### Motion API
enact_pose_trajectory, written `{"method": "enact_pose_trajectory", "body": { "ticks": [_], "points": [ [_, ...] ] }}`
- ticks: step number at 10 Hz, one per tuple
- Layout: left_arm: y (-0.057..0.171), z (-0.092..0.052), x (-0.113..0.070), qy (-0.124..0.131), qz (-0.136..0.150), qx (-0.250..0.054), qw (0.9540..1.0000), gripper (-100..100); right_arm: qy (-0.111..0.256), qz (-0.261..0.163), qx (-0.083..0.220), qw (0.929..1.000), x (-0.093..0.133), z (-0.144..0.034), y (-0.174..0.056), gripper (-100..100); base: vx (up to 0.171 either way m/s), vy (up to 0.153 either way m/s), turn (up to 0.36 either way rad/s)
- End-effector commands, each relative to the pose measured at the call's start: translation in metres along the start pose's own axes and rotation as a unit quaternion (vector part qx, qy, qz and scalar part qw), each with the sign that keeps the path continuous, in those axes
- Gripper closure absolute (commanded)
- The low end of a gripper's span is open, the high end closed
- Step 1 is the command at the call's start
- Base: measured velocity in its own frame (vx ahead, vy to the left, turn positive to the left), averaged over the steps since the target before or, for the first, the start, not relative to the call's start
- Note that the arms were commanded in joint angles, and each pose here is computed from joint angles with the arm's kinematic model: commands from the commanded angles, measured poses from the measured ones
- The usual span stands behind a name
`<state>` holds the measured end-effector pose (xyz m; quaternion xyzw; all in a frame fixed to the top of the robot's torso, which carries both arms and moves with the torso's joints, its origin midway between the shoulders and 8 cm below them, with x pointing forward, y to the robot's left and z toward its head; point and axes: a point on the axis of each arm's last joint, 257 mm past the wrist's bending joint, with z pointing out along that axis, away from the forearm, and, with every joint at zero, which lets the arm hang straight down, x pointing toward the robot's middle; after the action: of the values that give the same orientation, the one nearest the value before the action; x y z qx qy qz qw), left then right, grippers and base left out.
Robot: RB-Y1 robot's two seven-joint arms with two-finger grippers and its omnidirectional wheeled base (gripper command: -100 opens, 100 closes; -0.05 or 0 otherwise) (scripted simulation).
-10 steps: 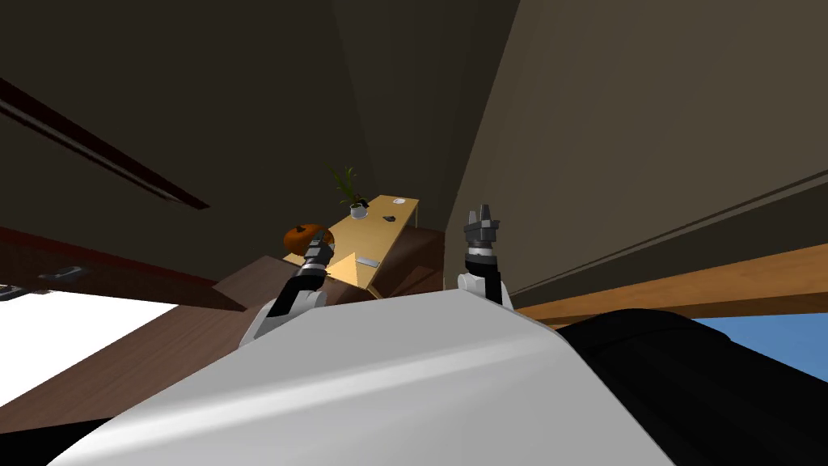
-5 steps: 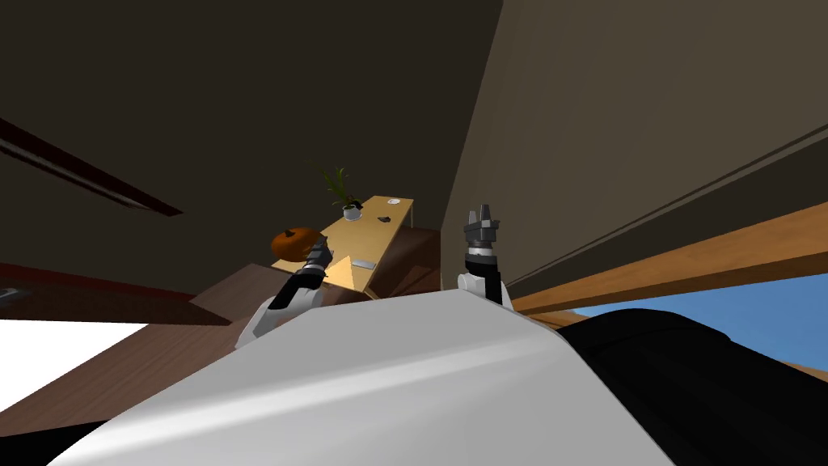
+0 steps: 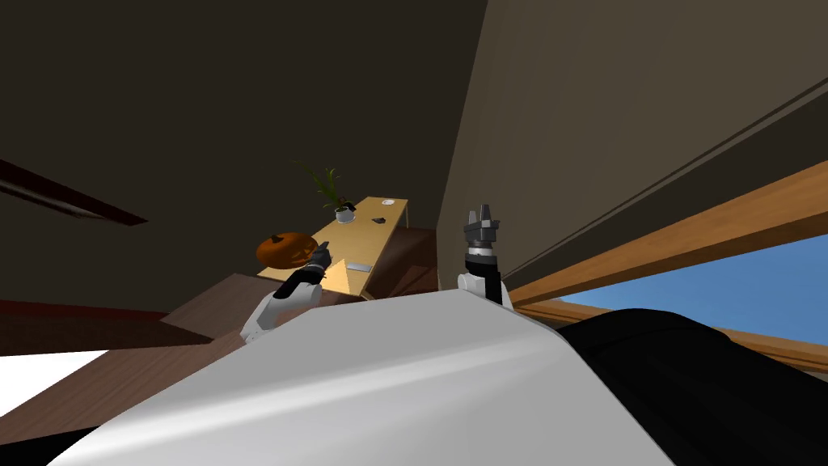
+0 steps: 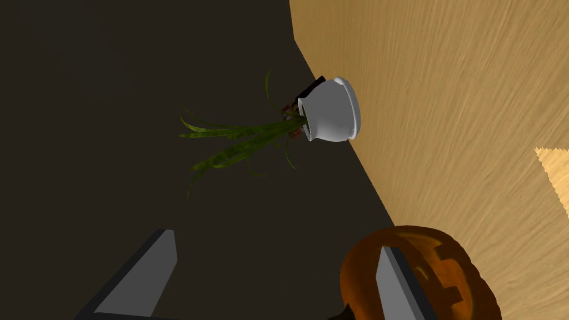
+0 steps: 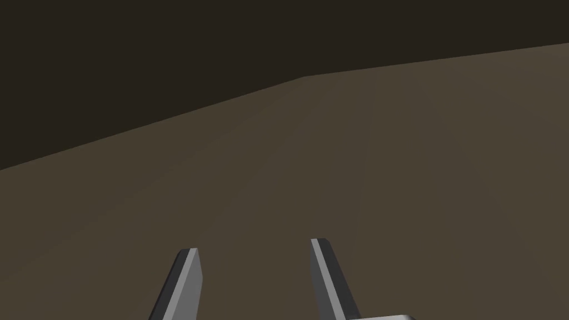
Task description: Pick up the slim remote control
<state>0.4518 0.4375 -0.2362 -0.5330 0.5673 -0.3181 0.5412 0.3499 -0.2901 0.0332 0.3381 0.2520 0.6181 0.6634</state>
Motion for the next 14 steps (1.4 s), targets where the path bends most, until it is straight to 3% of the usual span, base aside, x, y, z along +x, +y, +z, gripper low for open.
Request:
{"method": "enact_pose_trajectory", "body": {
  "ticks": [1,2,6,9,10,11,12,13,14],
  "points": [
    [0.026,0.0,-0.003,-0.002,0.003,-0.038,0.9993,-100,0.0,0.0,0.0,1.0,0.0,0.0,0.0,0,0.007,0.008,-0.073],
    [0.03,0.007,-0.008,-0.002,0.01,-0.051,0.9986,-100,0.0,0.0,0.0,1.0,0.0,0.0,0.0,0,0.009,0.006,-0.111],
    [0.079,0.011,-0.018,-0.006,0.014,-0.121,0.9925,-100,0.0,0.0,0.0,1.0,0.0,0.0,0.0,0,0.006,0.005,-0.076],
    [0.113,0.02,-0.028,-0.005,0.025,-0.182,0.983,-100,0.0,0.0,0.0,1.0,0.0,0.0,0.0,0,0.017,0.011,-0.101],
    [0.128,0.016,-0.029,-0.005,0.023,-0.202,0.9791,-100,0.0,0.0,0.0,1.0,0.0,0.0,0.0,0,0.014,0.013,-0.064],
    [0.128,0.016,-0.029,-0.005,0.023,-0.202,0.979,-100,0.0,0.0,0.0,1.0,0.0,0.0,0.0,0,0.006,0.005,0.001],
    [0.139,0.019,-0.031,-0.001,0.029,-0.229,0.9731,-100,0.0,0.0,0.0,1.0,0.0,0.0,0.0,0,0.013,0.002,-0.113],
    [0.151,0.016,-0.033,-0.002,0.027,-0.241,0.9701,-100,0.0,0.0,0.0,1.0,0.0,0.0,0.0,0,0.014,0.01,-0.074],
    [0.151,0.016,-0.033,-0.002,0.027,-0.241,0.9701,-100,0.0,0.0,0.0,1.0,0.0,0.0,0.0,0,0.006,0.008,0.013]
  ]
}}
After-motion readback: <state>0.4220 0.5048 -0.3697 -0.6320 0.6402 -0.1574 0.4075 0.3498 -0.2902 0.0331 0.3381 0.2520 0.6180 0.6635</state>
